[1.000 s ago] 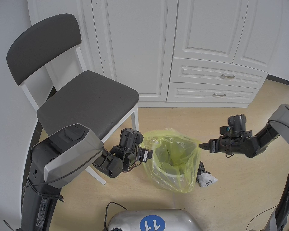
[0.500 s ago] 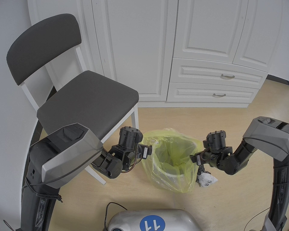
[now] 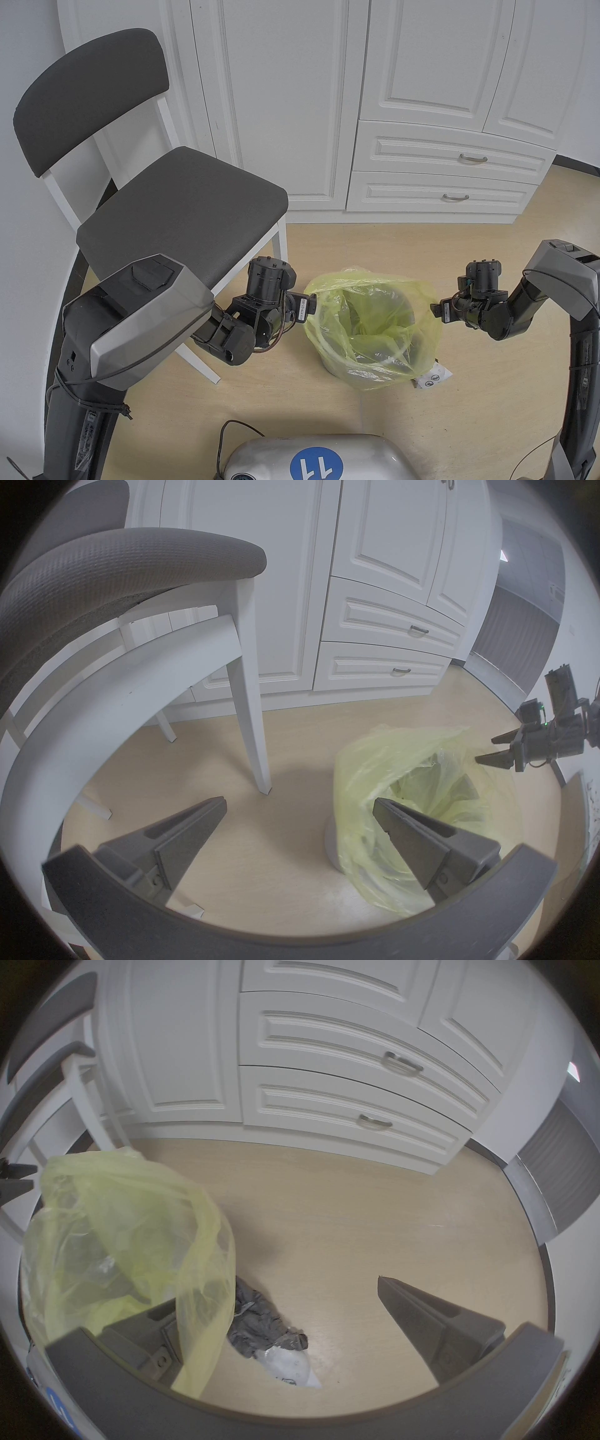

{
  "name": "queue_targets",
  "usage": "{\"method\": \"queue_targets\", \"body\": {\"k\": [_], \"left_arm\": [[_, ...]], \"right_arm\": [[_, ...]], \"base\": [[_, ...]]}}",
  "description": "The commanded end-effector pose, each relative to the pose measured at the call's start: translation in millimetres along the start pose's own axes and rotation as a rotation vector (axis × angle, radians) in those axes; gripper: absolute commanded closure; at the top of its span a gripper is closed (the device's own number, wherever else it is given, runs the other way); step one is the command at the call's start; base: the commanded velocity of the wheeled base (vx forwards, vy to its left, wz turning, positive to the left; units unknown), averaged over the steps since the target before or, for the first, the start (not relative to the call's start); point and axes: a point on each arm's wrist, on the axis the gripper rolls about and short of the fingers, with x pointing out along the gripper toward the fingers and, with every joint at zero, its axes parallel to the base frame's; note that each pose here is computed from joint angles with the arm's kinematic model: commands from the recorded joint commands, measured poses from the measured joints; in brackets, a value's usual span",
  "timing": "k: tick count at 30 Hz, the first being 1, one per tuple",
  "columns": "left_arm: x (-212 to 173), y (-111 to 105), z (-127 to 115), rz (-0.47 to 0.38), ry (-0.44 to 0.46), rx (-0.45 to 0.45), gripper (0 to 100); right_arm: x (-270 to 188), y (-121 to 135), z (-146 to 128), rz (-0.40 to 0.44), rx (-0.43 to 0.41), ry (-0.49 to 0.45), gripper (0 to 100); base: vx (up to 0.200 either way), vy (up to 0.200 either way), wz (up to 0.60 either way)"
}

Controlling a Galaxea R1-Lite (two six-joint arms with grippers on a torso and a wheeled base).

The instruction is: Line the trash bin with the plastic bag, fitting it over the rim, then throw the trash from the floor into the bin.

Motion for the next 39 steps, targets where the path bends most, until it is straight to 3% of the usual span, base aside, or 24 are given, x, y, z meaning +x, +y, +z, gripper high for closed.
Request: {"method": "queue_targets", "body": {"k": [1,5,10,18,23,26,31,39], "left_arm": [[8.6,-1.7,-2.2,-0.003,-0.002,0.000,0],[9.6,-2.9,-0.6,-0.006,-0.009,-0.002,0],[5.3,-6.8,3.3,-0.046,-0.021,0.000,0],[5.5,-16.7,6.6,-0.167,-0.003,0.031,0],[21.9,-19.4,11.9,-0.168,-0.025,0.038,0],[45.4,-13.9,10.4,-0.151,-0.049,0.027,0],[63.9,-4.5,6.2,-0.128,0.004,0.025,0],[70.5,-2.3,12.4,-0.127,-0.039,-0.008,0]], "right_arm": [[21.3,-1.9,-18.6,0.009,0.020,0.039,0],[39.8,2.2,-30.4,0.028,0.054,0.047,0],[63.7,10.7,-39.2,0.040,0.159,0.044,0],[22.6,-4.5,6.5,0.062,0.196,-0.042,0],[5.6,-1.4,23.2,0.084,0.195,-0.091,0],[7.0,17.5,29.0,0.145,0.206,-0.105,0],[27.8,47.7,32.0,0.216,0.253,-0.115,0],[52.8,53.1,37.2,0.233,0.423,-0.152,0]], "base": [[0.000,0.000,0.00],[0.000,0.000,0.00],[0.000,0.000,0.00],[0.000,0.000,0.00],[0.000,0.000,0.00],[0.000,0.000,0.00],[0.000,0.000,0.00],[0.000,0.000,0.00]]}}
